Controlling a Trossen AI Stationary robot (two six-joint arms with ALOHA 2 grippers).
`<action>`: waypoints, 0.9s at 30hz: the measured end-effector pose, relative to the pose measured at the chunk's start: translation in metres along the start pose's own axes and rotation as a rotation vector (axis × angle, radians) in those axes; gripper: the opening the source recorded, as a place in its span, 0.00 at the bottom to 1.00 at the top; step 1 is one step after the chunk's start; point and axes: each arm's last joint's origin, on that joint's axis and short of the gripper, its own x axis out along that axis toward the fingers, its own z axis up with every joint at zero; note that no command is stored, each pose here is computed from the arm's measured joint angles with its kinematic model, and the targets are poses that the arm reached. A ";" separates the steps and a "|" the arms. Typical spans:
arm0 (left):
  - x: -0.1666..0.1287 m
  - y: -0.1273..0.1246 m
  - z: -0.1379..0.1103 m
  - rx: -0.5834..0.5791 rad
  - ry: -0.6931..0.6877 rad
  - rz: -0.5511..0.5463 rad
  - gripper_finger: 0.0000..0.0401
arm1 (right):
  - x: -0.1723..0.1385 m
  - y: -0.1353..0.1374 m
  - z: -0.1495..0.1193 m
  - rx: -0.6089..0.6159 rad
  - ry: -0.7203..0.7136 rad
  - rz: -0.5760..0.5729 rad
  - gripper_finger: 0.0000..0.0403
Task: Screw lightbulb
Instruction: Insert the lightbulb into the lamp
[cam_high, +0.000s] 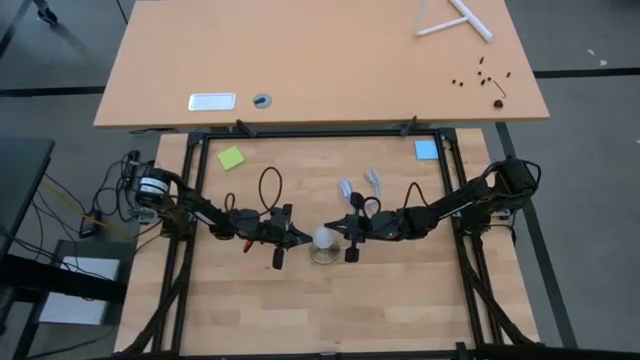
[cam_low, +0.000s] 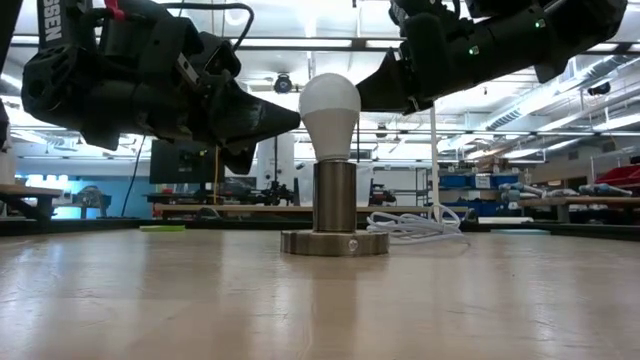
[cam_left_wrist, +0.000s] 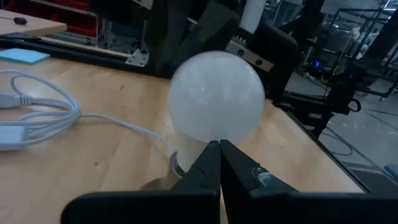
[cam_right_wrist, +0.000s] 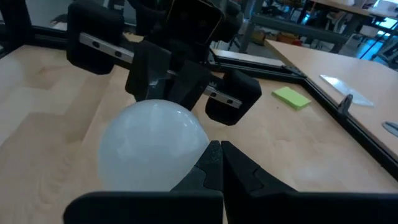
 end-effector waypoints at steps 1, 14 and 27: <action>0.000 0.000 0.001 0.000 -0.006 0.001 0.01 | 0.000 0.001 0.000 -0.002 0.005 0.002 0.00; -0.001 -0.005 0.001 0.015 -0.001 -0.019 0.01 | -0.001 0.003 -0.002 -0.002 0.022 0.004 0.00; 0.015 -0.033 0.016 -0.012 0.045 -0.145 0.01 | -0.001 0.003 -0.002 0.003 0.022 0.000 0.00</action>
